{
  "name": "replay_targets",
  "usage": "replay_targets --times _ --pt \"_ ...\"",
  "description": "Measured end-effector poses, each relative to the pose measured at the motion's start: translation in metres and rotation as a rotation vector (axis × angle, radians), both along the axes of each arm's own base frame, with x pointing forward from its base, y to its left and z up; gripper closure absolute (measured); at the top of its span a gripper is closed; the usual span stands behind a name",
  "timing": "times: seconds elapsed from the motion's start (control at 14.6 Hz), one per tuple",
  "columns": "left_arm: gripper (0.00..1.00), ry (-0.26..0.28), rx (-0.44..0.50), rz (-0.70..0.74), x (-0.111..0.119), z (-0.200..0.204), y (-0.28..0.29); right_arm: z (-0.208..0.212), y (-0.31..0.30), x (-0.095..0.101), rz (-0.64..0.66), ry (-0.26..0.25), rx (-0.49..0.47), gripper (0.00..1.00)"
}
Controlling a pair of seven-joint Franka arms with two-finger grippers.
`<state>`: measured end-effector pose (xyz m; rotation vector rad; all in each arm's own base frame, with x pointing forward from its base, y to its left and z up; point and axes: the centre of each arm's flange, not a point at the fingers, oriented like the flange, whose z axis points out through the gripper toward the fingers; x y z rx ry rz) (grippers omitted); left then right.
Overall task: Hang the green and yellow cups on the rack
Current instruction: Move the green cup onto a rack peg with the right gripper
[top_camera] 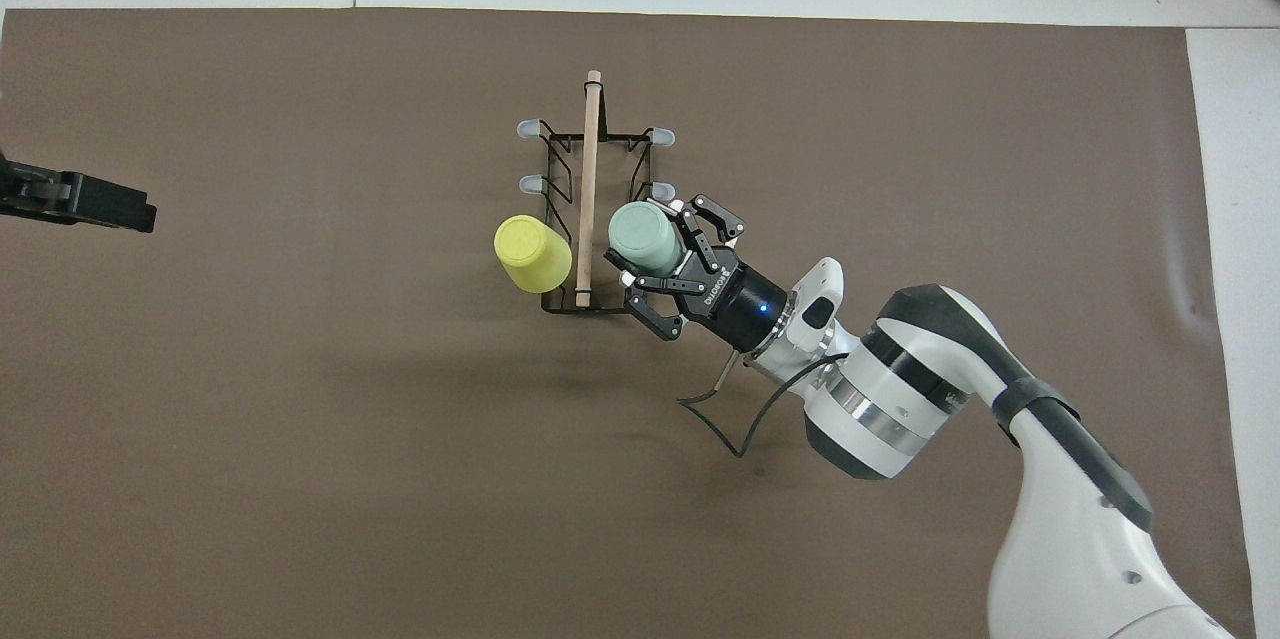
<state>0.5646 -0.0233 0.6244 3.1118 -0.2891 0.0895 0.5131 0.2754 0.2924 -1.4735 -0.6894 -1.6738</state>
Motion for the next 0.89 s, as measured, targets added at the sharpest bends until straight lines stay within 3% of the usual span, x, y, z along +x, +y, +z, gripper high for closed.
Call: replay_targets --times 0.34,0.75,0.89 --pt "0.00 0.035 0.001 0.006 -0.004 -0.003 0.002 -0.037 -0.004 -0.006 -0.003 0.046 -0.028 0.34" --pt "0.00 0.053 0.001 0.011 -0.007 -0.004 0.002 -0.053 -0.010 -0.017 -0.001 0.073 -0.030 0.34" --pt "0.00 0.056 0.001 0.011 -0.007 -0.004 0.002 -0.053 -0.010 -0.016 -0.001 0.071 -0.029 0.19"
